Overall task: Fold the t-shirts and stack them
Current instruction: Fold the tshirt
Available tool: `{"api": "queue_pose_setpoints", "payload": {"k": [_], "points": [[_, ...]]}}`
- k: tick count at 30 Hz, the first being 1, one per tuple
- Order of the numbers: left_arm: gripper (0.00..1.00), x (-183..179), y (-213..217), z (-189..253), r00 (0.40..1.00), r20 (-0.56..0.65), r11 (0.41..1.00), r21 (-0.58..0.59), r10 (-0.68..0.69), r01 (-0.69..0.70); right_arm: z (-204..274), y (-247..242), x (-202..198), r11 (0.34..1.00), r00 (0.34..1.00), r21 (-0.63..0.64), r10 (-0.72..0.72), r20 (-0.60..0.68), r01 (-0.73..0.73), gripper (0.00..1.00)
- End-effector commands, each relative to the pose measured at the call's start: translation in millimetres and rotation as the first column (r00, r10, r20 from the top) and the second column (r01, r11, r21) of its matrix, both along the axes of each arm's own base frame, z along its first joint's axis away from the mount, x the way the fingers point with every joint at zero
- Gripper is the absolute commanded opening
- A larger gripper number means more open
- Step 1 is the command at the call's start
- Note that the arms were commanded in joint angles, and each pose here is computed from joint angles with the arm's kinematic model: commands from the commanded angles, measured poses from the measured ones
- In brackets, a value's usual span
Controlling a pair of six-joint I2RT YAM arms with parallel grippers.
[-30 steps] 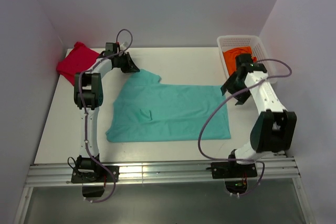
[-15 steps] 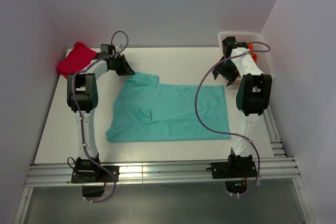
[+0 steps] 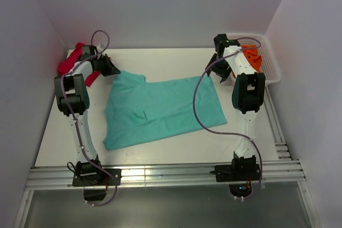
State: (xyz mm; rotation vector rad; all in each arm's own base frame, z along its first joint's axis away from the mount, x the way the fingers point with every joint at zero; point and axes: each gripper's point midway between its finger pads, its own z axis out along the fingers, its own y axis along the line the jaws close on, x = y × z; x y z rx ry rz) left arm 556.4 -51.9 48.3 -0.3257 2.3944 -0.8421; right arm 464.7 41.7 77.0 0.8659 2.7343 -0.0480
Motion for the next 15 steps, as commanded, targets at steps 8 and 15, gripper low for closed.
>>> {"api": "queue_pose_setpoints", "payload": {"k": [8, 15], "points": [[0.0, 2.5, -14.1, 48.2, 0.99, 0.12, 0.995, -0.061, -0.073, 0.081, 0.9, 27.5, 62.8, 0.996, 0.988, 0.077, 0.024, 0.15, -0.036, 0.76], [0.0, -6.7, -34.4, 47.6, 0.985, 0.116, 0.986, -0.09, -0.13, 0.141, -16.2, 28.1, 83.2, 0.995, 0.984, 0.092, 0.005, 0.176, -0.021, 0.76]]}}
